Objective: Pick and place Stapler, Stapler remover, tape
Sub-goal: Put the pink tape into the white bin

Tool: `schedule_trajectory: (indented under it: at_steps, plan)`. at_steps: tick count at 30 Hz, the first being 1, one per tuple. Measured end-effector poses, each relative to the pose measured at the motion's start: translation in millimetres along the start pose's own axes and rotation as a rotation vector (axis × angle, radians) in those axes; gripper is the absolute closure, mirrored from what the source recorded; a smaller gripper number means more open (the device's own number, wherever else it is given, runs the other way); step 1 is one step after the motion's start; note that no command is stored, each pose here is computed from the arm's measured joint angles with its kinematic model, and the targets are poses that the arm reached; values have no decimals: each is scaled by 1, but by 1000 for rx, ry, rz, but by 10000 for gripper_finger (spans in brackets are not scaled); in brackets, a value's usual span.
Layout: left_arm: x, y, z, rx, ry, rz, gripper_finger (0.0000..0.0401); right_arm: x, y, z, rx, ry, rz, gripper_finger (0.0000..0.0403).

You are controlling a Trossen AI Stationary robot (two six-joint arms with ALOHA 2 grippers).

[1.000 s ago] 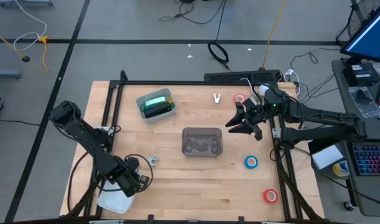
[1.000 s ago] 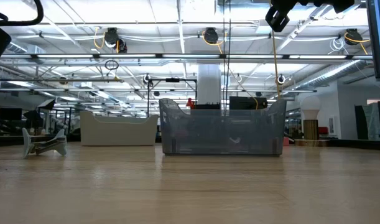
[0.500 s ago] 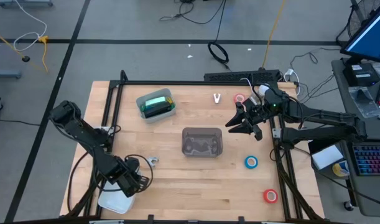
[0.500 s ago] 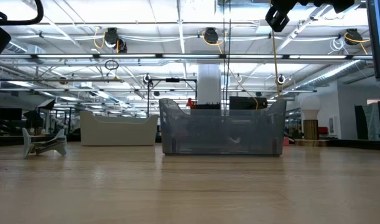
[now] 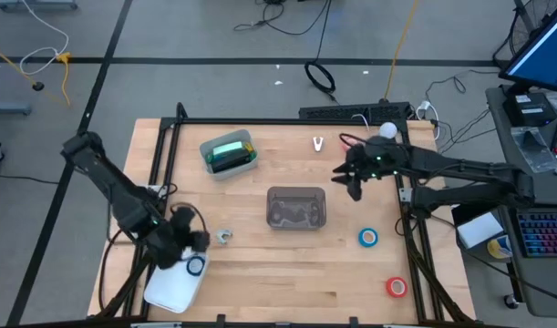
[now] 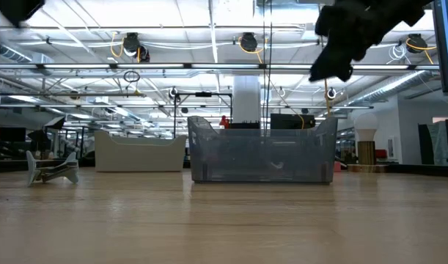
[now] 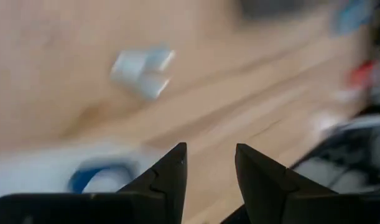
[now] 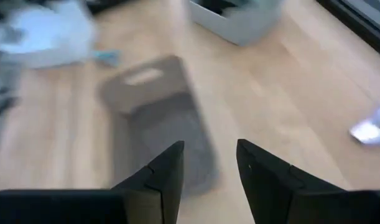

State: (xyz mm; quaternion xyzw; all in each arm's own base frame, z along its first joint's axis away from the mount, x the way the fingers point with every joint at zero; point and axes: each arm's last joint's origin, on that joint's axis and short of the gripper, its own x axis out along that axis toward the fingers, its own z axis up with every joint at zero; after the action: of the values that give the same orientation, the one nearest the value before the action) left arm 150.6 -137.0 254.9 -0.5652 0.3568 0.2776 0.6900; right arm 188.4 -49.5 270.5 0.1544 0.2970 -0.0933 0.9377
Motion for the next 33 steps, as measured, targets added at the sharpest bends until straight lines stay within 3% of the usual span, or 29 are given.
schedule_trajectory:
  at_steps: [5, 11, 22, 27, 33]
  plan:
    - [-26, -4, 27, 38, -242, -208, 269, 20, -25, 0, 152, 82, -131, 261]
    - [-44, -4, 56, 86, -426, -277, 270, 41, -55, 9, 223, 178, -236, 261]
    - [-45, -7, 89, 222, -661, -166, 270, 60, -114, 36, 268, 448, -533, 261]
    - [-43, -8, 101, 239, -717, -107, 270, 69, -143, 39, 334, 538, -590, 261]
    - [-41, -8, 113, 222, -765, -57, 270, 79, -169, 23, 411, 655, -617, 261]
